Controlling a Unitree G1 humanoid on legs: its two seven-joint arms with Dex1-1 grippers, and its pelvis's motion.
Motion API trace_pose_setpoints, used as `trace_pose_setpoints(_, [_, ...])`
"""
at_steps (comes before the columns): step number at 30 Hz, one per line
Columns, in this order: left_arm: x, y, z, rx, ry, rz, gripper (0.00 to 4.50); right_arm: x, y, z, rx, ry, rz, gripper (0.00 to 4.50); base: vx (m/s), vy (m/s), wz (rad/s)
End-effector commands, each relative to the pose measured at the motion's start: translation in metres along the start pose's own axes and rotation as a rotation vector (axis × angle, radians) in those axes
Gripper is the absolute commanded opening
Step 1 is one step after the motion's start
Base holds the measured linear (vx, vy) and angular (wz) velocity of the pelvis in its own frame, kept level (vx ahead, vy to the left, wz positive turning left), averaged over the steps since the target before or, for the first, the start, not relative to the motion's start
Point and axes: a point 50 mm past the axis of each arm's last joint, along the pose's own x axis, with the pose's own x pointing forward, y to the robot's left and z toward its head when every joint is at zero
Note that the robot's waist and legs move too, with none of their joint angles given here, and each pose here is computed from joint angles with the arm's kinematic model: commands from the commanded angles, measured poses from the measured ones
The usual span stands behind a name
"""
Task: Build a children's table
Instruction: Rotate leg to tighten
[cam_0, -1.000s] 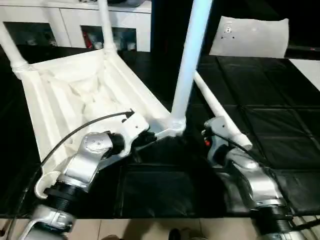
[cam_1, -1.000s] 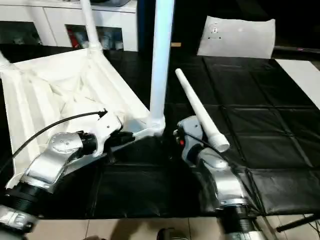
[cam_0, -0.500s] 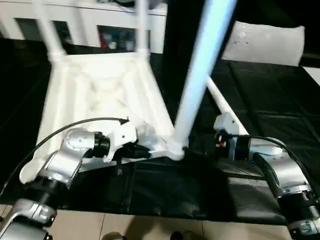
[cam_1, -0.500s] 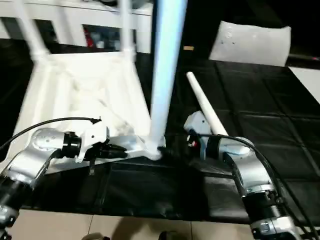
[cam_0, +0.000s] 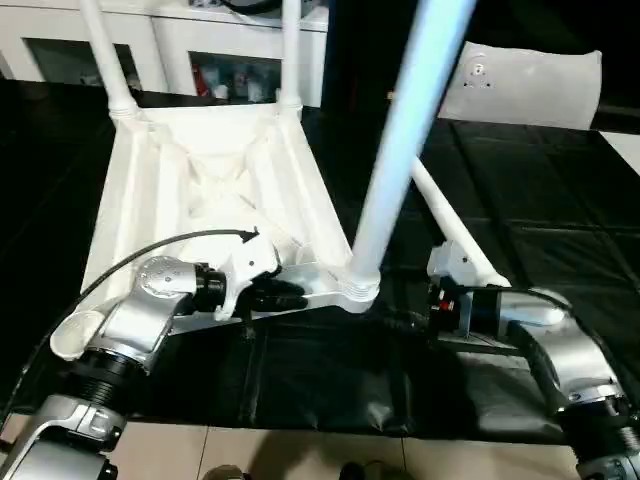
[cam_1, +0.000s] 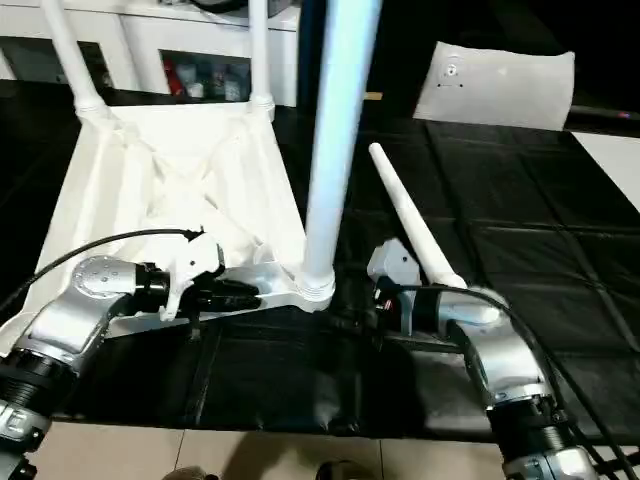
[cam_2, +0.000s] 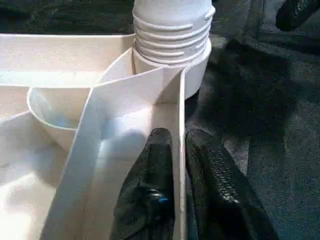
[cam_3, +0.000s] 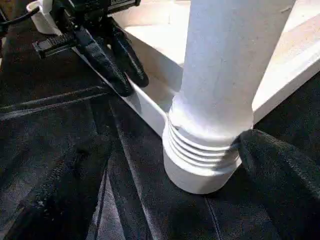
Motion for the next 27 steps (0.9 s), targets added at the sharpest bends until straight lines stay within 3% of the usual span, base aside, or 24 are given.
trace_pose_setpoints(1, [-0.0012,0.0007,0.0006,0.000,0.029,0.006,0.90,0.0001,0.0020,0.0057,-0.023,-0.027,-0.002,4.50,0.000,0.000,0.00])
trace_pose_setpoints(15, [0.0004,0.0031,-0.0062,-0.012,0.131,-0.019,0.90,0.0018,0.0025,0.0052,-0.030,-0.027,-0.010,4.50,0.000,0.000,0.00])
trace_pose_setpoints(23, [0.0026,0.0037,-0.0059,-0.004,0.149,-0.042,0.13,0.0006,0.0005,0.0050,-0.040,-0.019,-0.016,4.50,0.000,0.000,0.00])
trace_pose_setpoints(27, [0.0036,0.0027,-0.0063,0.033,0.162,-0.064,0.07,0.0010,-0.0005,0.0055,-0.044,-0.018,-0.013,4.50,0.000,0.000,0.00])
